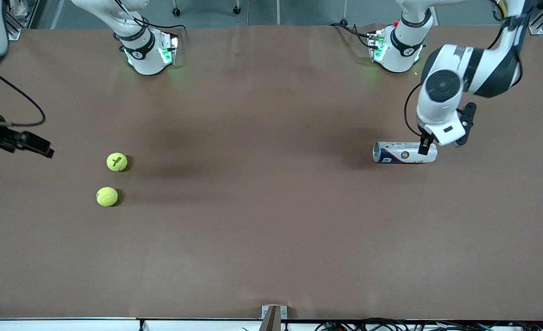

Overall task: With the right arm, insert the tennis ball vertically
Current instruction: 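Grasp the can with the left gripper while the right gripper reaches the balls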

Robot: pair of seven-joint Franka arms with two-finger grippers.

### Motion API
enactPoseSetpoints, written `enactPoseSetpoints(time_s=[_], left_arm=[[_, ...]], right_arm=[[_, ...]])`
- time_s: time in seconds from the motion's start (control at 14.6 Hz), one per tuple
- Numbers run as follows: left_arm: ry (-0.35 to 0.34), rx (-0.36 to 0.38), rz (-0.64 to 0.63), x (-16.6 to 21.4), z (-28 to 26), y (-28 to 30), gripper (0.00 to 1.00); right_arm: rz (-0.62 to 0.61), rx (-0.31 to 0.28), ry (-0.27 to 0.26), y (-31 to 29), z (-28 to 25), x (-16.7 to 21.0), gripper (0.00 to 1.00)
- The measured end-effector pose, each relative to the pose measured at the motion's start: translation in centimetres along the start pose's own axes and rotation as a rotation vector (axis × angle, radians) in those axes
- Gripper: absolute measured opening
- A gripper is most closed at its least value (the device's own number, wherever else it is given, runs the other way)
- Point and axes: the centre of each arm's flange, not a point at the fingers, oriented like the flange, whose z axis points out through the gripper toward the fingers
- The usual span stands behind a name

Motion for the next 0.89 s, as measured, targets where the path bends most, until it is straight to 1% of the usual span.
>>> enactPoseSetpoints(time_s=[0.14,0.21,0.41,0.69,0.89], left_arm=[[0.068,0.016,-0.081,-1.8,3.9,0.9,1.0],[0.078,0.024,-0.106,-2.7,5.7,1.3,1.0],[0.067,0.056,-0.125,-4.5,8.7,2.6,1.0],[0.064,0.055,-0.148,-5.4,8.9,3.1,1.0],[0.065,0.056,-0.152,-6.7,9.1,3.3,1.0]], right_arm=[[-0.004,0.017,-0.001,-0.8,4.3,2.4,1.0],[-0.004,0.026,-0.007,-1.2,6.2,3.4,1.0],[0.001,0.029,-0.032,-1.2,9.9,4.7,1.0],[-0.009,0.026,-0.056,-1.1,11.4,4.9,1.0],[-0.011,0.02,-0.1,-1.1,14.7,5.3,1.0]])
